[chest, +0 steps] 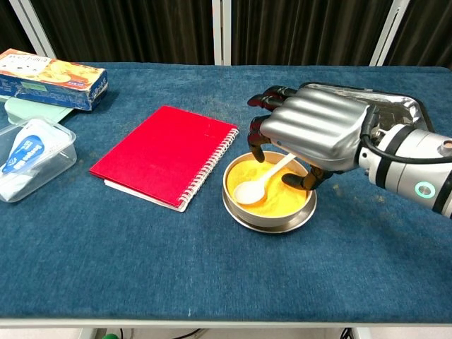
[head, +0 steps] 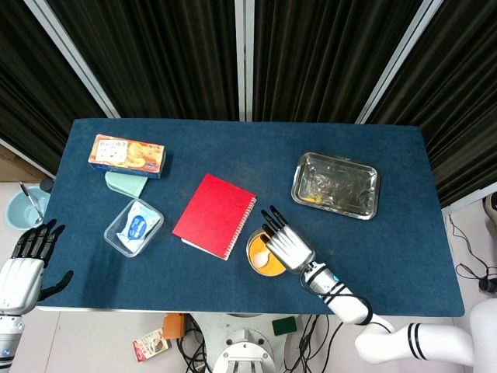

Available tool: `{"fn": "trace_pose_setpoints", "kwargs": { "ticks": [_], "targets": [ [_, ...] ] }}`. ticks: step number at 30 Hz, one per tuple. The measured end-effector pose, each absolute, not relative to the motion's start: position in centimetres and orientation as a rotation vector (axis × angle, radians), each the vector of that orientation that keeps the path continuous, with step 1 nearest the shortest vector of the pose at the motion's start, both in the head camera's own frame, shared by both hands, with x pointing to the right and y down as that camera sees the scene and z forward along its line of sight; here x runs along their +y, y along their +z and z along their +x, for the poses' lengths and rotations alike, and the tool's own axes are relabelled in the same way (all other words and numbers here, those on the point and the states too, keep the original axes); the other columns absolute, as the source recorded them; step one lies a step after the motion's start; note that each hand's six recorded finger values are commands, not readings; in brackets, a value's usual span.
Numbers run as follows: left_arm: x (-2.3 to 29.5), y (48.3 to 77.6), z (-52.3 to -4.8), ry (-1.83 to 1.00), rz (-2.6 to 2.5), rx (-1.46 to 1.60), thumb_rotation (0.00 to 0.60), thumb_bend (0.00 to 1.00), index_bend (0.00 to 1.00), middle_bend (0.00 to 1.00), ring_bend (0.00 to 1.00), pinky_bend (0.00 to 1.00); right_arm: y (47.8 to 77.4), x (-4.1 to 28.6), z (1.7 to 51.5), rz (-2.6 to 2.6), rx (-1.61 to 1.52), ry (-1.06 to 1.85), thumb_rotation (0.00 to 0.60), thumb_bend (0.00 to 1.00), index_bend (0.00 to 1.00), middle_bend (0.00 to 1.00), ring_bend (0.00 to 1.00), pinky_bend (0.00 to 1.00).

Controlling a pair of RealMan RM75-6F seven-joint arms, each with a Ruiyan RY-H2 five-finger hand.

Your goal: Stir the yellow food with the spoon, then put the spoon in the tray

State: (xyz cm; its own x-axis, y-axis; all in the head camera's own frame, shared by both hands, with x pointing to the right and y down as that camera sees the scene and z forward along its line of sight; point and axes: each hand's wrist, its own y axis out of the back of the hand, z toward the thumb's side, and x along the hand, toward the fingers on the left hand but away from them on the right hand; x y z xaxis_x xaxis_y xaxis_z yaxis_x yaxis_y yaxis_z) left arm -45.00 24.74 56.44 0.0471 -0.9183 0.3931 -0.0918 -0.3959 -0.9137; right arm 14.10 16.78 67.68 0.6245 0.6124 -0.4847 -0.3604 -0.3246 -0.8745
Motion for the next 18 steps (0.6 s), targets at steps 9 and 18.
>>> {"fn": "trace_pose_setpoints", "kwargs": {
  "ticks": [9, 18],
  "targets": [
    [24.79, 56.59, -45.07, -1.442, -1.596, 1.041, 0.600, 0.24, 0.03, 0.01, 0.01, 0.08, 68.14, 16.53, 13.94, -1.637, -0.181, 0.979, 0.600, 0.37, 0.49, 0.25, 0.00, 0.00],
    [24.76, 56.69, -45.11, -1.445, -1.596, 1.040, 0.600, 0.24, 0.03, 0.01, 0.01, 0.08, 68.11, 16.50, 13.67, -1.647, -0.180, 0.970, 0.600, 0.38, 0.52, 0.26, 0.00, 0.00]
  ]
}}
